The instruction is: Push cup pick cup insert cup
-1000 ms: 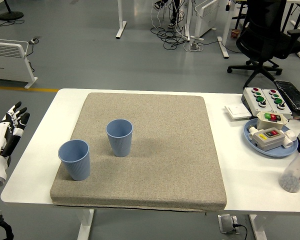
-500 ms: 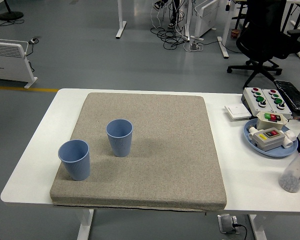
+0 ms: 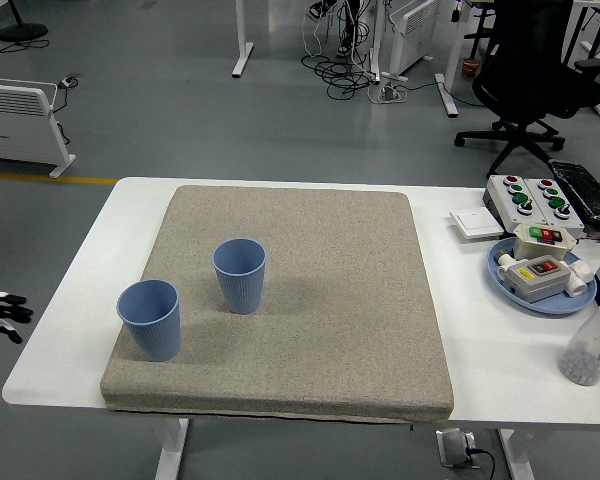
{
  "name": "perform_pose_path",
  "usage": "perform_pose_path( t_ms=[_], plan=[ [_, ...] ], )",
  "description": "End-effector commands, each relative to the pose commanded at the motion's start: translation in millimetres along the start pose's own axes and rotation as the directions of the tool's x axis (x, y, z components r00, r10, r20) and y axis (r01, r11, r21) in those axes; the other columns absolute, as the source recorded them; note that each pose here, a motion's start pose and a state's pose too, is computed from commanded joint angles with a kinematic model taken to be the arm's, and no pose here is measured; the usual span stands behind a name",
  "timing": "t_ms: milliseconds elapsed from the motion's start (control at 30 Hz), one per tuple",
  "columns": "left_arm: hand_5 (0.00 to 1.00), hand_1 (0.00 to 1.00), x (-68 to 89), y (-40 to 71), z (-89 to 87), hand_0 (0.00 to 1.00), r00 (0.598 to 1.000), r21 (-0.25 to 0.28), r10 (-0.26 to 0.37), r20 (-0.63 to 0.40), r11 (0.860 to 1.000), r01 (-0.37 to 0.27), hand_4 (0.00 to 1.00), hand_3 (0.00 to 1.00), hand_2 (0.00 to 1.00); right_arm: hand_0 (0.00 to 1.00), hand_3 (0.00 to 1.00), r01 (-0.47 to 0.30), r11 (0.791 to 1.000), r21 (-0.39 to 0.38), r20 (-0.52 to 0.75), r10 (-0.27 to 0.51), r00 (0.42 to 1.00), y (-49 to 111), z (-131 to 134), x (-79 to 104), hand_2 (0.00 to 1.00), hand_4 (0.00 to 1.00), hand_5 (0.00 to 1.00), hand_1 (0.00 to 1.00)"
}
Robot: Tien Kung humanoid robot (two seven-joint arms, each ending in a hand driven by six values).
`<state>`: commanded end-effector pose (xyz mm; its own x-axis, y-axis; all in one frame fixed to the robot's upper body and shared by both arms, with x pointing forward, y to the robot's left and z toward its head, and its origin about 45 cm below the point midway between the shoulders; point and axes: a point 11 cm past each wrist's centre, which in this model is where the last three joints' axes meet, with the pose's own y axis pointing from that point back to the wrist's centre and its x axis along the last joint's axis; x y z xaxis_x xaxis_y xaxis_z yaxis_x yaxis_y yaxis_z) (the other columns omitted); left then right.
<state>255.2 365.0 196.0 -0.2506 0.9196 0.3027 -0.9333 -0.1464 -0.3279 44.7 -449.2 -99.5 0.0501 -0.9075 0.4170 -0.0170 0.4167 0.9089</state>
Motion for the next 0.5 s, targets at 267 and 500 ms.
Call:
perform_pose_path(
  t_ms=[267, 500],
  plan=[
    [0.998, 0.417, -37.5, 7.4, -10.3, 0.311, 0.98, 0.0, -0.198, 0.016, 0.98, 0.198, 0.634, 0.43, 0.431, 0.72, 0.619, 0.0, 1.0, 0.004, 0.0, 0.0, 1.0, 0.3, -2.9, 0.2, 0.696, 0.186, 0.424, 0.648],
    [0.998, 0.442, -58.5, 11.9, -16.3, 0.335, 0.95, 0.002, -0.312, 0.023, 0.95, 0.312, 0.631, 0.458, 0.451, 0.719, 0.619, 0.002, 1.0, 0.004, 0.001, -0.002, 1.0, 0.4, -3.2, -0.2, 0.695, 0.185, 0.424, 0.648]
  ],
)
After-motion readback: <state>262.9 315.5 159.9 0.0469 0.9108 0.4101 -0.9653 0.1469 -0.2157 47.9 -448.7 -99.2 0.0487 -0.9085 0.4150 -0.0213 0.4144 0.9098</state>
